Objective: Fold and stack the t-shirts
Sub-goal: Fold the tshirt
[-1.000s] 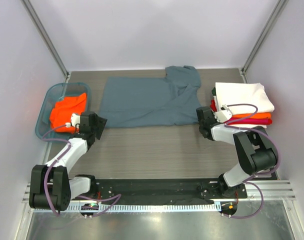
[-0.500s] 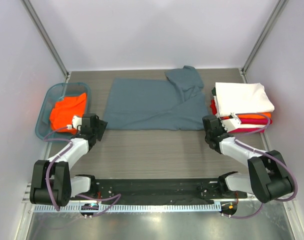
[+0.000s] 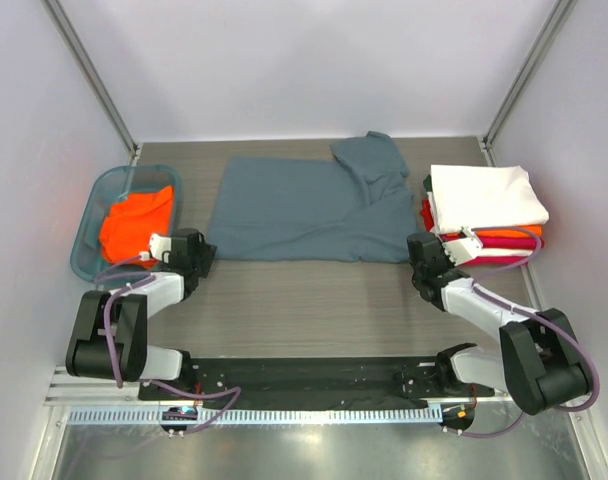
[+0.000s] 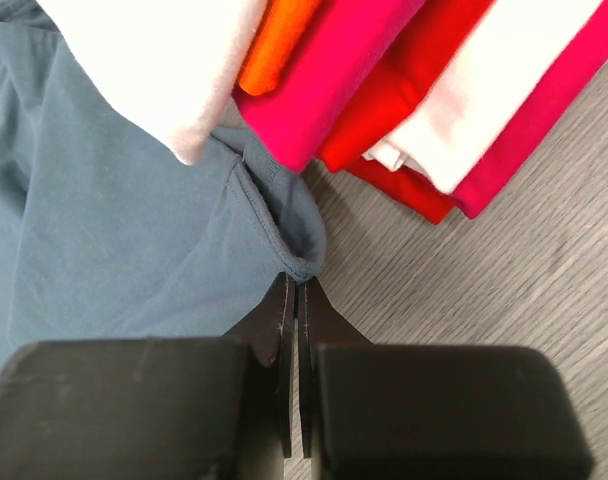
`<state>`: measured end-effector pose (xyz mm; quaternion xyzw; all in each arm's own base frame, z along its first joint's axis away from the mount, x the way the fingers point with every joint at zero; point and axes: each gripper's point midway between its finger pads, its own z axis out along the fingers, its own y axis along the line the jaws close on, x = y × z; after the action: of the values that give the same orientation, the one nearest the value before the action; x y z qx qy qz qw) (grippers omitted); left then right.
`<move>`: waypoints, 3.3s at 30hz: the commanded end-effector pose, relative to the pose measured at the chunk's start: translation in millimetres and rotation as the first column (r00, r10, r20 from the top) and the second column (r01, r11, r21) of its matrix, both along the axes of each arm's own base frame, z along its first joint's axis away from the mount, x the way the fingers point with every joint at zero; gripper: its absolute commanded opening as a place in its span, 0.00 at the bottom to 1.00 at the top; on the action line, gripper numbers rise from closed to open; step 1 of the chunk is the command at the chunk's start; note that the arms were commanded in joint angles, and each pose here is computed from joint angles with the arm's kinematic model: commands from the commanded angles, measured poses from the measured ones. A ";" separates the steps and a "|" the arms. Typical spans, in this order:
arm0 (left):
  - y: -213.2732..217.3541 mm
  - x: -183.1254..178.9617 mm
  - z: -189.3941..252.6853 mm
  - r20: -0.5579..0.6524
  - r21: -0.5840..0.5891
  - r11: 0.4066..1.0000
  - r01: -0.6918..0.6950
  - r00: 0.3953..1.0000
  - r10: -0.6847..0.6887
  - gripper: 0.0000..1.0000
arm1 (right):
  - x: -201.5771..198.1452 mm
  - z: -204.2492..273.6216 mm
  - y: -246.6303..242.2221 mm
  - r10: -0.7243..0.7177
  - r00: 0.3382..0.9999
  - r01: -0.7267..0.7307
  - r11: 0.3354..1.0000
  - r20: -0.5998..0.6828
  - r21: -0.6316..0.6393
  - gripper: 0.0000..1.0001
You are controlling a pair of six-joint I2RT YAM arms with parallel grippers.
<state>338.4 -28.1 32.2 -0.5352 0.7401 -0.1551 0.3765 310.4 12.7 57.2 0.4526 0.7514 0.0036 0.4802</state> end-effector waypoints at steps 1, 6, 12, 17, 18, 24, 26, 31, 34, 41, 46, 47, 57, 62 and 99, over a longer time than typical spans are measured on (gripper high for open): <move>3.2 16.0 1.2 0.043 0.010 0.999 -0.034 0.998 0.034 0.44 | 0.7 11.1 -5.0 -0.016 0.999 0.017 1.000 0.041 -0.019 0.01; 10.1 21.6 9.1 -0.001 0.046 0.997 -0.063 0.998 0.063 0.00 | -1.6 12.4 -6.4 -0.011 0.999 0.012 1.000 0.039 -0.027 0.01; 26.2 6.3 35.2 0.012 0.086 0.987 -0.138 0.990 0.137 0.00 | -7.2 9.5 -10.4 -0.021 1.000 0.022 0.999 0.008 -0.050 0.01; 36.1 -2.1 65.2 0.022 0.139 0.979 -0.151 0.989 0.150 0.00 | -2.4 5.3 -4.1 -0.010 0.999 0.008 0.999 -0.043 -0.038 0.01; 36.4 -1.1 70.9 0.021 0.147 0.978 -0.145 0.989 0.144 0.00 | -1.1 6.2 -4.0 -0.010 0.999 0.008 0.999 -0.047 -0.041 0.01; 44.1 -2.0 99.8 -0.043 0.220 0.967 -0.132 0.989 0.144 0.00 | 17.9 44.9 0.5 0.004 1.000 -0.005 0.999 -0.012 -0.051 0.01; 46.9 -7.0 101.9 -0.057 0.232 0.963 -0.138 0.986 0.155 0.00 | 19.3 54.7 1.3 0.010 1.000 -0.010 0.998 -0.010 -0.055 0.01; 48.8 -22.5 92.3 -0.048 0.221 0.963 -0.155 0.984 0.169 0.00 | -2.0 32.9 3.6 0.027 0.998 -0.028 1.000 -0.065 -0.013 0.08; 48.4 -34.1 73.9 -0.061 0.208 0.965 -0.158 0.983 0.174 0.00 | -20.3 9.3 5.8 0.049 0.993 -0.046 0.999 -0.104 0.023 0.53; 55.4 -51.8 57.1 -0.089 0.240 0.956 -0.170 0.977 0.196 0.00 | -28.6 13.5 5.6 0.117 0.987 -0.120 0.993 -0.110 -0.015 0.62; 58.4 -57.9 50.1 -0.101 0.253 0.951 -0.175 0.973 0.206 0.00 | -34.9 13.6 11.7 0.152 0.984 -0.150 0.988 -0.093 0.023 0.58; 59.3 -58.8 49.1 -0.103 0.257 0.950 -0.177 0.972 0.209 0.00 | -37.6 8.6 12.8 0.150 0.984 -0.147 0.988 -0.095 0.039 0.57; 59.7 -57.9 46.0 -0.110 0.263 0.949 -0.176 0.971 0.211 0.00 | -28.9 -10.5 31.0 0.194 0.977 -0.184 0.976 -0.084 0.117 0.45; 60.3 -56.4 46.0 -0.110 0.265 0.948 -0.176 0.971 0.211 0.00 | -20.3 -18.1 31.8 0.181 0.979 -0.170 0.979 -0.096 0.110 0.44; 51.6 -59.1 30.2 -0.165 0.254 0.961 -0.109 0.974 0.154 0.00 | -23.0 19.0 -2.9 0.095 0.982 -0.119 0.983 -0.166 -0.143 0.01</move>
<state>276.9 17.7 55.7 -0.5484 0.7525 0.0041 0.3647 295.6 28.6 57.3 0.3841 0.8141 -0.0154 0.4352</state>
